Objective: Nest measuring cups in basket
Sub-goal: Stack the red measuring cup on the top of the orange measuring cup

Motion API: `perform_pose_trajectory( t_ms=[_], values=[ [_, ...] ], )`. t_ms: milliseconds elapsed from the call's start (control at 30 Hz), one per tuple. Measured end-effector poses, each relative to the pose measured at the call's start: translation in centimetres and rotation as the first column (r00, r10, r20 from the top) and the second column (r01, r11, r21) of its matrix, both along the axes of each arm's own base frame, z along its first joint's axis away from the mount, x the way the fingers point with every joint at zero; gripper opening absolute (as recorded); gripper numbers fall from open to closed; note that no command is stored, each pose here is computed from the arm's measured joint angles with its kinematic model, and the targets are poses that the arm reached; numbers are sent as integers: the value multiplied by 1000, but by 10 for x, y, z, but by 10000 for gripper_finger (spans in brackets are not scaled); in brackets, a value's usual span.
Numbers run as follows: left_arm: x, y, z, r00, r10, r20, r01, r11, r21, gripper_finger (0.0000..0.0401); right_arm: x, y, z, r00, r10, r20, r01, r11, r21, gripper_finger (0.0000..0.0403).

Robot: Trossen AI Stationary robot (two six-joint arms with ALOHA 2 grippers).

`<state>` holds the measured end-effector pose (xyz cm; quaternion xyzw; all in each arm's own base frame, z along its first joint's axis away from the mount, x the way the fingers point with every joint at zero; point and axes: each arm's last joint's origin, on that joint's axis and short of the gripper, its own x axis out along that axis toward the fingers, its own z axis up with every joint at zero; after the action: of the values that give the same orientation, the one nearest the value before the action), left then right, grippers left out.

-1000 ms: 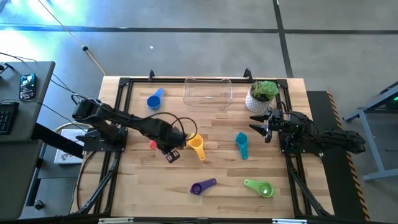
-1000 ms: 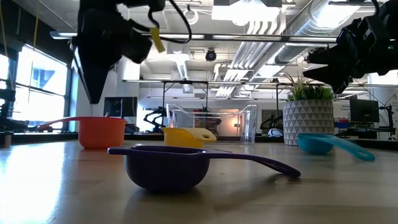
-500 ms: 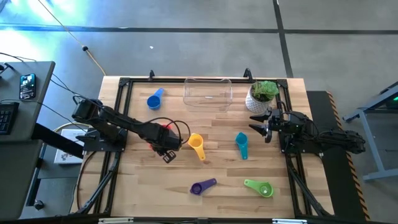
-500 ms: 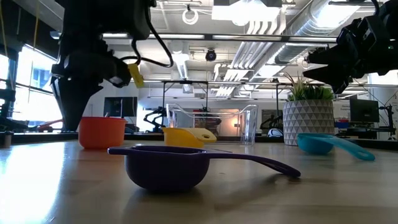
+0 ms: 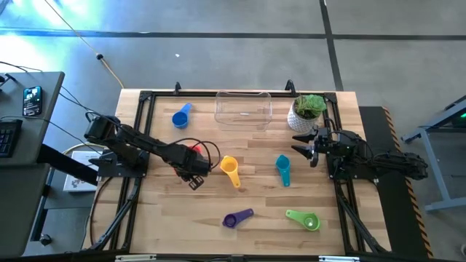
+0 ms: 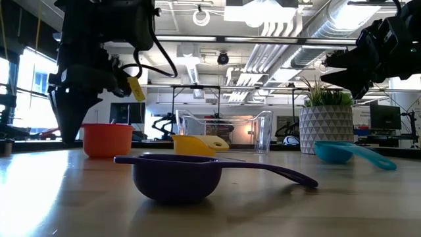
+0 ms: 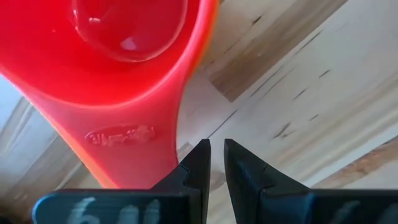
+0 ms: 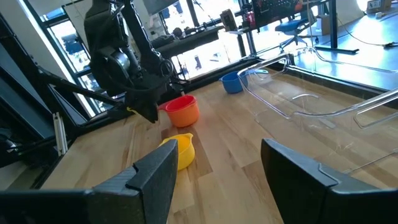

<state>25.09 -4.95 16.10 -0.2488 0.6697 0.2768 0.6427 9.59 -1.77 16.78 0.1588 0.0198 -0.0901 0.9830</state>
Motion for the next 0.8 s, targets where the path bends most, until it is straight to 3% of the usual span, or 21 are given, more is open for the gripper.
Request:
perform_pose_trajectory(
  t_ms=[267,533,800],
  values=[
    [-4,2,-1,999,0,-33,1,999,37,35,0,0,0,1000,0,0,0,1000,0,222],
    [-4,1,1,999,7,-41,-8,1000,-25,35,0,0,0,1000,0,0,0,1000,0,222],
    [3,-4,47,988,28,151,-19,998,-63,35,0,0,0,1000,0,1,0,1000,0,222]
  ],
)
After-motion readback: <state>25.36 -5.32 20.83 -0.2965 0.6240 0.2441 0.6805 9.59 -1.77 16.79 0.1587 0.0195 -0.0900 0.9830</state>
